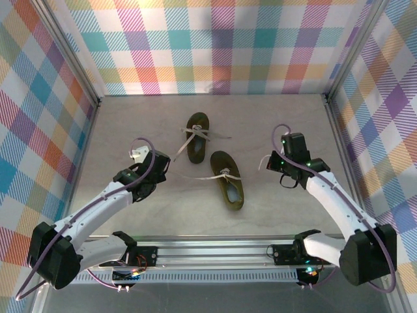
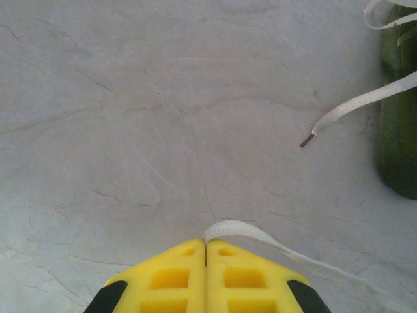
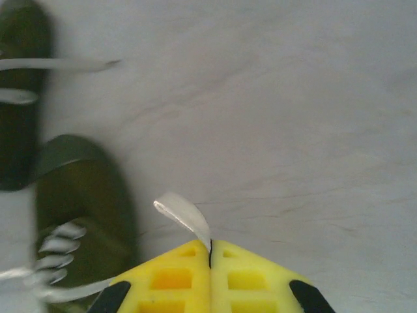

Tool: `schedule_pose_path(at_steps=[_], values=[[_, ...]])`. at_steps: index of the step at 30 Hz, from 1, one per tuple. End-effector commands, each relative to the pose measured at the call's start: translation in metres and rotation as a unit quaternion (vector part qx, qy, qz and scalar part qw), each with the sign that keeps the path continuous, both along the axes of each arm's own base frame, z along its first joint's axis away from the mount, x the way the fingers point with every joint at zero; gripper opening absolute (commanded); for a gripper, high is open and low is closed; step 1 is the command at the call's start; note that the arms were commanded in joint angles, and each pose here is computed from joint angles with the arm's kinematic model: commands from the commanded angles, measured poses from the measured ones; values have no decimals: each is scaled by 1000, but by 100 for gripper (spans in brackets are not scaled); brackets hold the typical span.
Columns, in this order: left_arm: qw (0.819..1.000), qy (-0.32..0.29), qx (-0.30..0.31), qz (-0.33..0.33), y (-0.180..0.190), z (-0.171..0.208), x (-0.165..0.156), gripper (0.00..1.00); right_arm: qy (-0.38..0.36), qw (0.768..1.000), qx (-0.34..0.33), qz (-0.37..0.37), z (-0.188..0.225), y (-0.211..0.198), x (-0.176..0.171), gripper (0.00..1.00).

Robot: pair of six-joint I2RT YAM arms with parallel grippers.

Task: Tie the shoes

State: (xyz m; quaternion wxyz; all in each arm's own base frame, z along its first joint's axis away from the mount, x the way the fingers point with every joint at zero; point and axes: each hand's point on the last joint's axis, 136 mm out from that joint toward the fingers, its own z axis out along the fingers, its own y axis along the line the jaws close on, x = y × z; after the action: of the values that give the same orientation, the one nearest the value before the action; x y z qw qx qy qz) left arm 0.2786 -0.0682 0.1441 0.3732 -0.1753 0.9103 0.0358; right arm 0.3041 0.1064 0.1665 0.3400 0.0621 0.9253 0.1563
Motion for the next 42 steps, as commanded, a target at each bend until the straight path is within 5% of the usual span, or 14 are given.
schedule_pose_path(at_steps=[1, 6, 12, 17, 31, 35, 38, 42], values=[[999, -25, 19, 12, 8, 21, 1, 0, -105, 988, 63, 94, 65, 40, 1, 0], [999, -28, 17, 15, 10, 24, 0, 0, -136, 962, 92, 218, 106, 90, -15, 0], [999, -48, -4, 0, 6, 41, -1, 0, -68, 962, -54, 258, 54, 118, -17, 0], [997, -63, -31, -28, -3, 52, -3, 0, -67, 939, -123, 314, 24, 151, -22, 0], [997, -52, -34, -41, -8, 51, -3, 0, -46, 831, -45, 553, -21, 238, -110, 4], [997, -48, -34, -51, -12, 50, -2, 0, -25, 818, -36, 574, -34, 248, -121, 5], [997, -46, -33, -60, -14, 50, -2, 0, -23, 819, -37, 572, -38, 251, -120, 18], [996, -48, -34, -68, -17, 51, 0, 0, -77, 861, -47, 501, -18, 240, -92, 48]])
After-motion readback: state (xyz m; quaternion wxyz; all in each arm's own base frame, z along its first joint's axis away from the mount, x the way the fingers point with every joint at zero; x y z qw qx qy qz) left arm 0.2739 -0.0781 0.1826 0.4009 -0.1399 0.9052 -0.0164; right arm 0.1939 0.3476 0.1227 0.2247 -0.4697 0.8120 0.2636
